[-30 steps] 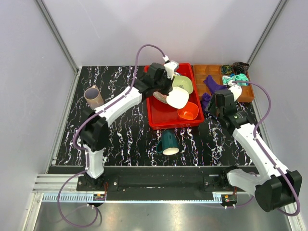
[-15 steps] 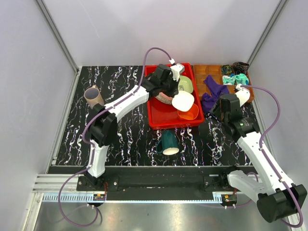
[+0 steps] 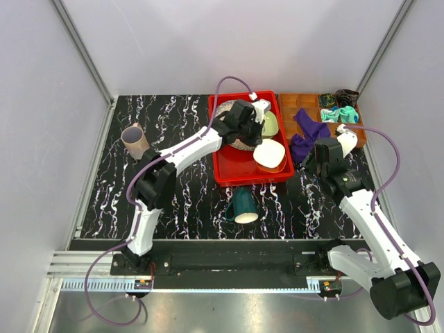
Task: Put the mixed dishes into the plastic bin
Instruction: Place the bowl in the plastic bin.
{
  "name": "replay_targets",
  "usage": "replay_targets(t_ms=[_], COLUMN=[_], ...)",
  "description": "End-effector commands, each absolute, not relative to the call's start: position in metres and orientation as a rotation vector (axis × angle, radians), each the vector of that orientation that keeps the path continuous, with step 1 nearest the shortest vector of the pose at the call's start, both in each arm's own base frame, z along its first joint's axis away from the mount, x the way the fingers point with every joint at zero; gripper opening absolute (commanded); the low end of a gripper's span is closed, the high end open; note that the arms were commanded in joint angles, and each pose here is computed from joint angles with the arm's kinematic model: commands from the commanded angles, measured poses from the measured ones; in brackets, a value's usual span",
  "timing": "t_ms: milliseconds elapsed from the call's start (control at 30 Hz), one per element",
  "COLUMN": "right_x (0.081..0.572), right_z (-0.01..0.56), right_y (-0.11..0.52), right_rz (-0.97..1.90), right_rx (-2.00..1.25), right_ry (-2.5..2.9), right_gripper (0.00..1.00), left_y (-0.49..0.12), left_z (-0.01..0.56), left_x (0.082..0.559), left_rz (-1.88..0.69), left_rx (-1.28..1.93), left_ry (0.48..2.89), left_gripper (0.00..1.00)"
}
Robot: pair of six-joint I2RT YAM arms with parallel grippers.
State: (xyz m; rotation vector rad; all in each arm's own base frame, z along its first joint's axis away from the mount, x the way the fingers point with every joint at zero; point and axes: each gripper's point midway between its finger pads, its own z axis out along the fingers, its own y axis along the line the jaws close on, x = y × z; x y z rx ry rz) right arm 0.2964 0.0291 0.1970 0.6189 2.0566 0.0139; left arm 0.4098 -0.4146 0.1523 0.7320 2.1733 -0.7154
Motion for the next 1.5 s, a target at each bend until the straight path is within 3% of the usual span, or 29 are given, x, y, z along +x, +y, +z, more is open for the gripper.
replay_targets(t_ms=[0,767,1067,1467], right_x=[0.296,0.293,0.291,0.291], right_z=[0.199,0.195,0.193,0.193], right_y=[0.022,0.021,0.02,0.021], right_rz=[-0.009,-0.004,-0.003,0.005], right_rx=[0.65,0.647,0.647,0.646], right_ry=[2.029,2.033,2.037,2.038], right_gripper=[0.65,0.65,0.66,0.65], left_y=[-0.434,-0.441,-0.441,-0.439], left_z=[0.182,0.141,0.142,0.172], left_x=[0.411,0.411,0.411,0.408], left_rz=[-0.795,-0.779,-0.783,-0.798], left_rx=[0.711,0.67,0.671,0.668], left_ry=[2.088,2.162,2.158,2.104], left_gripper=[0.0,0.0,0.18,0.25])
